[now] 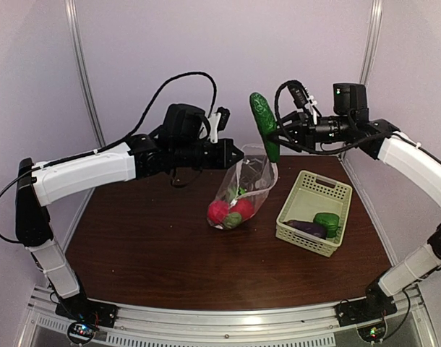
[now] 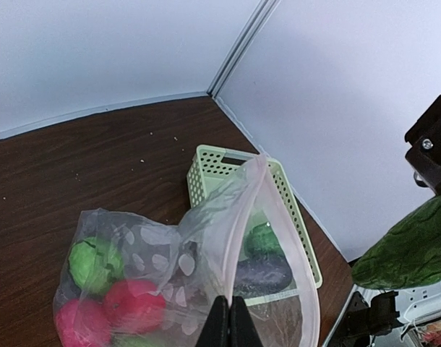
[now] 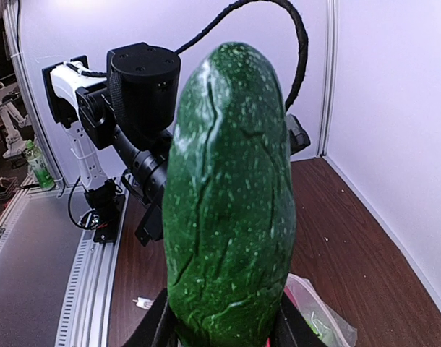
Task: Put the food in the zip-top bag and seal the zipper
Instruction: Place the fake vegetable in the zipper food storage bag.
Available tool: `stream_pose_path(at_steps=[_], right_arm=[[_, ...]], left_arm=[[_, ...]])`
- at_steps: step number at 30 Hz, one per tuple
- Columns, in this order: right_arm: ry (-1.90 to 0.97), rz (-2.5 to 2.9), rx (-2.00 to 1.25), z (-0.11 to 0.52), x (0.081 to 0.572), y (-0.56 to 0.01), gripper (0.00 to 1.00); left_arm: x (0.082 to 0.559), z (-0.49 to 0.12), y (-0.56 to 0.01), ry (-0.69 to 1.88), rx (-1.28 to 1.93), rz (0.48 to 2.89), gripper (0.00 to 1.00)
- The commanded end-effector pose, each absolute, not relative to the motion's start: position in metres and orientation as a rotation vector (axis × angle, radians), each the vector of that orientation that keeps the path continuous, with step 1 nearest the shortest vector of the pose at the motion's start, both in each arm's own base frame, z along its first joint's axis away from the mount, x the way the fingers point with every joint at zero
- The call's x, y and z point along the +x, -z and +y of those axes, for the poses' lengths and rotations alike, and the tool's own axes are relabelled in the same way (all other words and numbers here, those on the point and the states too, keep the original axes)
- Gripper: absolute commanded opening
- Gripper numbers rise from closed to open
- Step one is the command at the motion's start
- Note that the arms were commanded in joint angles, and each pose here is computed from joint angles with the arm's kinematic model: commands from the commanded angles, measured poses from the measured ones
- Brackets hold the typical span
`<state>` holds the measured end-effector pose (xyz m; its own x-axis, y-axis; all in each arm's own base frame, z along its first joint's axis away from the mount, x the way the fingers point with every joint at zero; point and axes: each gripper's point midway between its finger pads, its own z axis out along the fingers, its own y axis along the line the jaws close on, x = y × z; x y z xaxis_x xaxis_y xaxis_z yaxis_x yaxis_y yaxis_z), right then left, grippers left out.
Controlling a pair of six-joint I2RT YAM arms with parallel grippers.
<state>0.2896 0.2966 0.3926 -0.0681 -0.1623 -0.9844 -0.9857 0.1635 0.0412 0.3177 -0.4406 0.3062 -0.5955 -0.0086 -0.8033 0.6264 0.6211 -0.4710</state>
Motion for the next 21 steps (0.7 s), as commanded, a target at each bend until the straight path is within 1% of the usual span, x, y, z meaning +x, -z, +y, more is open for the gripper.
stream_pose_path(at_steps=[1,11,13,16,21], right_arm=[[-1.131,1.346,-1.179,0.310,0.284,-0.407,0.20],[-1.111,1.368,-1.177,0.316,0.299,-0.372,0.19],[-1.093,1.377,-1.178,0.316,0.301,-0.365,0.21],[-1.077,1.401,-1.180,0.316,0.304,-0.354,0.29],[-1.070,1.431,-1.181,0.316,0.306,-0.342,0.32]], left_arm=[[0.316,-0.444,-0.350,1.101,0.456,1.913,0.00],[0.309,-0.442,-0.380,1.186,0.448,1.838,0.00],[0.308,-0.440,-0.387,1.194,0.441,1.822,0.00],[0.307,-0.435,-0.395,1.195,0.432,1.803,0.00],[0.306,-0.425,-0.402,1.187,0.408,1.784,0.00]])
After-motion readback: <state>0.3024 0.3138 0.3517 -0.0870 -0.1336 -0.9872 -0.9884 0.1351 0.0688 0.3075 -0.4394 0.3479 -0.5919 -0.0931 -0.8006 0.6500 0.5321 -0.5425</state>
